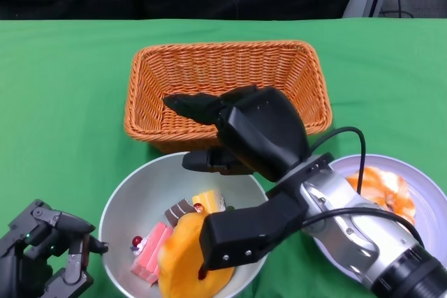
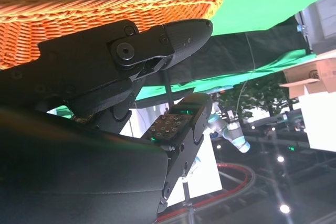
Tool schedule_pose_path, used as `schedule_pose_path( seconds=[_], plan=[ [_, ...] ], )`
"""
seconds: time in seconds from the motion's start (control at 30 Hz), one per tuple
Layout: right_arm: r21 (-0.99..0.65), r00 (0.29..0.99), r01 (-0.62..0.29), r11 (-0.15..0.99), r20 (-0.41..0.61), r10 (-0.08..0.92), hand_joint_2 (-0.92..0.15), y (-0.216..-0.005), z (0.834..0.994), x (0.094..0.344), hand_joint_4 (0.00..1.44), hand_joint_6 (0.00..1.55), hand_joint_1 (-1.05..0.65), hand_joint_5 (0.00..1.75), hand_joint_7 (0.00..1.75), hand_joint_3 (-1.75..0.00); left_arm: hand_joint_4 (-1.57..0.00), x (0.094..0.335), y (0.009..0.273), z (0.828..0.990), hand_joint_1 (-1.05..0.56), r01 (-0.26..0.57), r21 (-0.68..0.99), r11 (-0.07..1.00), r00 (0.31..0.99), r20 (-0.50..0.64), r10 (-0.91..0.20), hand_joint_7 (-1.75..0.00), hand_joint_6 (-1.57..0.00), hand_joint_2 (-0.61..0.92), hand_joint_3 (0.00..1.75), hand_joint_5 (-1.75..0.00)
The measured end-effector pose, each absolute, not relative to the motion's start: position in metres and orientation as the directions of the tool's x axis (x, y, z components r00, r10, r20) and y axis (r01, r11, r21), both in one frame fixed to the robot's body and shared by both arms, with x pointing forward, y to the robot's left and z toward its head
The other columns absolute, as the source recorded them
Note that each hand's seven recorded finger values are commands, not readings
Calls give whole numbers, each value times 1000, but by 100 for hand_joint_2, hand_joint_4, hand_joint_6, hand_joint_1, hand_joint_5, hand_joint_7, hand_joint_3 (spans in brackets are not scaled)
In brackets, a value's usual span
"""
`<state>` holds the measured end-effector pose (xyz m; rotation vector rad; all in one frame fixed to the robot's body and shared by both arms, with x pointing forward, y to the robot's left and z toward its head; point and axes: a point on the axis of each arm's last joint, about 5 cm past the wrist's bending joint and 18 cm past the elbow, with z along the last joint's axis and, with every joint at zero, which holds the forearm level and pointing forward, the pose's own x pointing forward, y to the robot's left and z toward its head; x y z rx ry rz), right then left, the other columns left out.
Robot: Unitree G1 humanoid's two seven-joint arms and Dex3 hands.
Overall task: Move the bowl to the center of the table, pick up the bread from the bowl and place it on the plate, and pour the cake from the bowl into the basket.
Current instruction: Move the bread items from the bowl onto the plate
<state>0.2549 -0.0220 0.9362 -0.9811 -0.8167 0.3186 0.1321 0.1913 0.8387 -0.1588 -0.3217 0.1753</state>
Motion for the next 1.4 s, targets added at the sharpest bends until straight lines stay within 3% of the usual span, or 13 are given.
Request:
schedule_pose_path(
  seconds=[0.27,0.43,0.73,0.87,1.07,1.4],
  plan=[
    [-832,665,-39,553,391,636,-92,-43,959,239,87,60,-67,0,0,-12,-77,133,190,839,-4,-156,-184,970,931,301,207,-130,-75,71,81,-145],
    [-860,645,-145,490,293,706,-92,-65,980,226,86,57,-73,1,0,-11,-76,133,191,839,-3,-157,-189,969,930,303,210,-127,-75,69,86,-146],
    [-900,622,-288,327,84,779,-92,-84,991,217,72,50,-81,0,0,-13,-79,136,192,841,-5,-139,-192,972,928,317,196,-122,-77,67,87,-144],
    [-906,617,-300,300,56,785,-92,-85,993,214,72,51,-85,0,0,-15,-78,136,191,841,-3,-136,-185,973,930,315,189,-120,-78,69,86,-143],
    [-949,643,-228,219,22,765,-92,-81,988,207,71,53,-90,1,1,-18,-77,133,191,840,-3,-137,-184,973,932,309,190,-121,-77,68,87,-146],
    [-955,656,-217,203,11,755,-92,-66,983,203,70,50,-87,0,0,-18,-77,131,188,839,-2,-139,-165,976,936,301,184,-122,-77,67,90,-146]
  ],
)
